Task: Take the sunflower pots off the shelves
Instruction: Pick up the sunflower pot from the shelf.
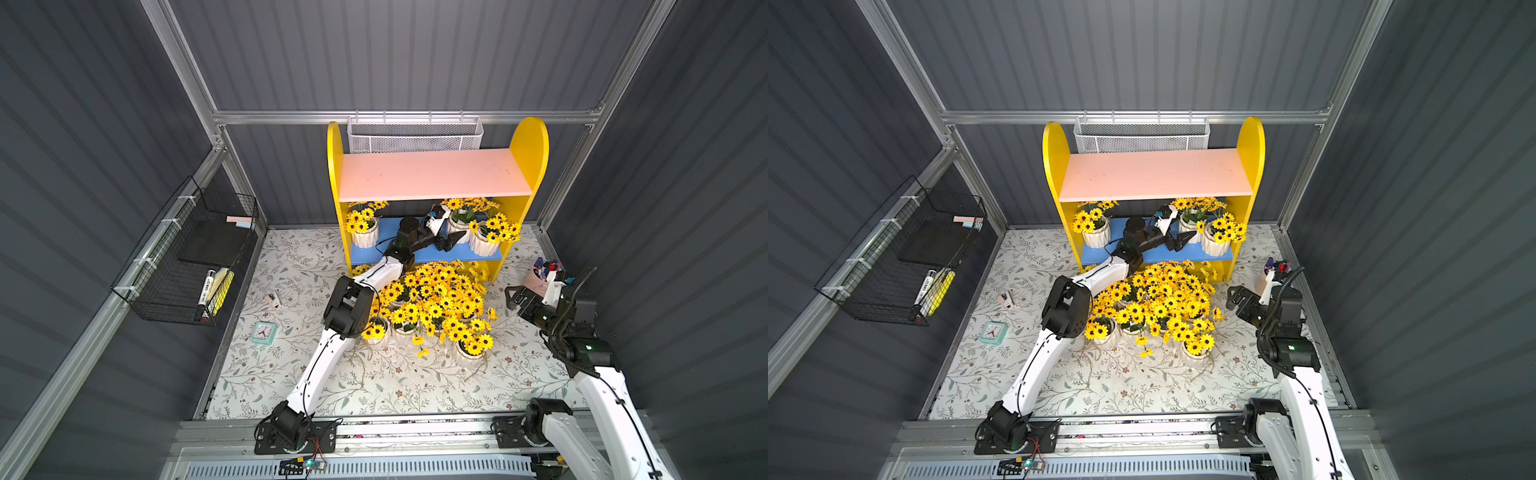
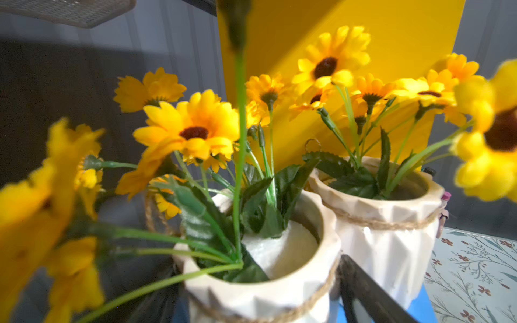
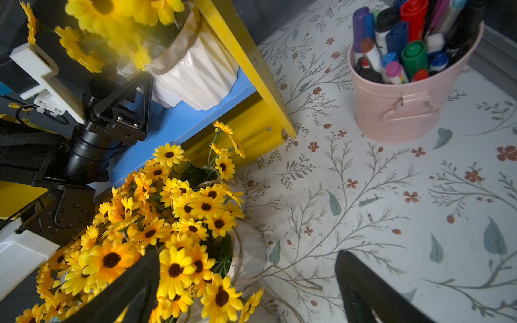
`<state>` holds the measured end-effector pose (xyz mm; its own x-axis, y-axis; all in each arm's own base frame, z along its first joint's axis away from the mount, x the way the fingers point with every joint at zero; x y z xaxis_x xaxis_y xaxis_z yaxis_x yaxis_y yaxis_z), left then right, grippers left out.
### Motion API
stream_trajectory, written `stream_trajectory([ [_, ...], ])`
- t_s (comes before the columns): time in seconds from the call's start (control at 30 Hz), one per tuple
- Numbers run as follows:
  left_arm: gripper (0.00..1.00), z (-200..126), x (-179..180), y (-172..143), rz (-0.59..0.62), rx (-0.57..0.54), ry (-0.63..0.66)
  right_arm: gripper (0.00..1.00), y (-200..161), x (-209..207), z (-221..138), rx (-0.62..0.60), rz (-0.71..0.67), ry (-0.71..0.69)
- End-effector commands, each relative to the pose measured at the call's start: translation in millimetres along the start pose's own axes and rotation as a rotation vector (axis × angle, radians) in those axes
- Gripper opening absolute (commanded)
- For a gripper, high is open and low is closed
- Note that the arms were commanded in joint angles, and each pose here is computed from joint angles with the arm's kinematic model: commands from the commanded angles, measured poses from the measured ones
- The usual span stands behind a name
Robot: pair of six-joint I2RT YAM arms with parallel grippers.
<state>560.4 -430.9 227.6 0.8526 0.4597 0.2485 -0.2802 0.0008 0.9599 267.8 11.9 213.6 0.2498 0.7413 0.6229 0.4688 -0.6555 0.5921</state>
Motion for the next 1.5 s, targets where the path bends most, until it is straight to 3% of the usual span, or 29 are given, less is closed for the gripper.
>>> stream_trajectory([
  [0.0, 0.73, -4.5, 6.9, 26.2, 0.044, -0.067, 0.03, 0.99, 0.2, 1.9, -2.2, 0.0, -0.011, 0.012],
  [0.2, 0.66, -17.3, 12.7, 38.8, 0.106, -0.057, 0.107, 0.99, 0.6, 2.8, -3.0, -0.003, -0.009, 0.015],
  [0.53, 0.65, -47.5, 12.5, 54.6, 0.175, 0.005, 0.185, 0.99, 0.4, 5.0, -4.5, -0.003, -0.005, 0.029],
  [0.73, 0.75, -73.8, 0.1, 54.0, 0.169, 0.081, 0.191, 0.99, 1.9, 6.6, -5.6, -0.01, -0.007, 0.036],
  [0.9, 0.99, -82.1, 2.7, 47.3, 0.127, 0.123, 0.209, 0.99, 2.4, 8.4, -4.7, -0.009, -0.006, 0.046],
  [1.23, 1.0, -58.9, 5.5, 48.6, 0.02, 0.109, 0.135, 0.99, 2.6, 7.8, -5.8, -0.013, -0.01, 0.042],
  [1.47, 0.99, -48.0, 4.9, 27.8, -0.026, 0.156, 0.104, 0.99, 3.1, 8.7, -7.8, -0.018, -0.021, 0.045],
])
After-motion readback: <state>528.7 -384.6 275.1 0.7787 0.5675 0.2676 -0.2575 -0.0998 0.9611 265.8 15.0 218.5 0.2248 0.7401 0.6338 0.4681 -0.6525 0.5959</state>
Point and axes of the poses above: each gripper's point midway between its finger pads, its own z axis out along the fingers, its own x axis along the line the jaws close on, y = z × x, the point moved 2 cm from there along -z, back along the fingers, and after that the axes turned 10 degrees about z, right-handed, at the moved point
